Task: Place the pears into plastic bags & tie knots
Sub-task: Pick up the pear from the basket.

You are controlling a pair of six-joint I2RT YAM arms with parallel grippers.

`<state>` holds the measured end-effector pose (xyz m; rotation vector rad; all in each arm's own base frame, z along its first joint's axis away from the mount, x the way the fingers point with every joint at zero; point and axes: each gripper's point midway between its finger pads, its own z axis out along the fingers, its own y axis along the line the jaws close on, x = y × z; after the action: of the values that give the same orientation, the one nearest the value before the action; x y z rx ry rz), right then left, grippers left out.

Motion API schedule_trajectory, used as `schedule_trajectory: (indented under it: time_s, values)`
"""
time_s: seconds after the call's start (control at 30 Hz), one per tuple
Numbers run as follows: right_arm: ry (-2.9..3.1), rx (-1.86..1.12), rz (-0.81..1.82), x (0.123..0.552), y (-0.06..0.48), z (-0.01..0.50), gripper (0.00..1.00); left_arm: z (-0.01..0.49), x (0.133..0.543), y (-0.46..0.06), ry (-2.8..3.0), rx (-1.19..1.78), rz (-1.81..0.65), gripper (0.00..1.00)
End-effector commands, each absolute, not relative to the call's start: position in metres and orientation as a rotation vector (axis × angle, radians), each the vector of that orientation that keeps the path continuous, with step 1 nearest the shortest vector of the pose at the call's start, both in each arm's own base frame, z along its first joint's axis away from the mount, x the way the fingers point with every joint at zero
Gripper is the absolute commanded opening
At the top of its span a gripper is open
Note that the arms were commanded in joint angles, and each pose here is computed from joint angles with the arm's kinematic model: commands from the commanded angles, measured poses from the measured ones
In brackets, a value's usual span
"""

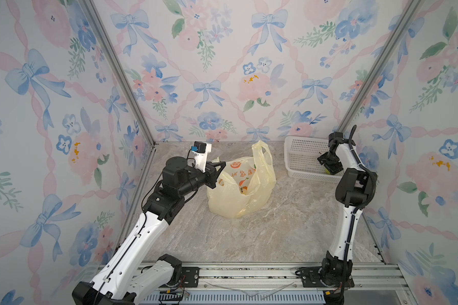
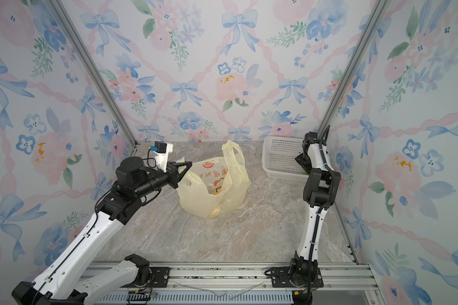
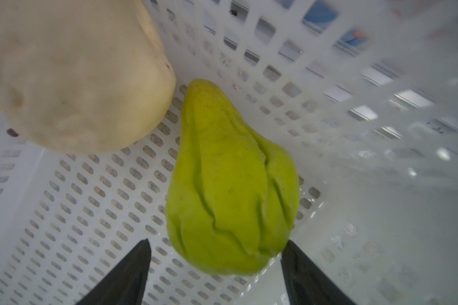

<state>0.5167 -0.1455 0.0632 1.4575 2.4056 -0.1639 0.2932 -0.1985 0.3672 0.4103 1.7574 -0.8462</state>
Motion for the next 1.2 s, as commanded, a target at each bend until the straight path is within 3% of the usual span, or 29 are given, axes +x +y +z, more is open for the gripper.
schedule_trajectory:
  time_s: [0.0,0.27,0.57,0.73,0.93,1.17]
  values:
    - [2.384,1.478,-0.291,0.512,-0.156,0.059,0.78,0.369,0.293,-0.194,1.740,0.393,-0.836,0.00]
    - [2.278,1.484,-0.360,0.520,-0.169,0.065,0.78,0.373,0.289,-0.192,1.731,0.390,-0.835,0.00]
    - [2.255,1.410,-0.346,0.524,-0.158,0.088,0.55,0.375,0.288,-0.190,1.726,0.379,-0.830,0.00]
    - [2.221,1.313,-0.247,0.520,-0.136,0.128,0.50,0.372,0.291,-0.190,1.735,0.372,-0.819,0.00]
    - [2.232,1.019,-0.080,0.513,-0.083,0.208,0.51,0.371,0.295,-0.188,1.741,0.365,-0.800,0.00]
    - [2.197,0.454,0.322,0.485,0.036,0.305,0.49,0.373,0.300,-0.189,1.741,0.362,-0.791,0.00]
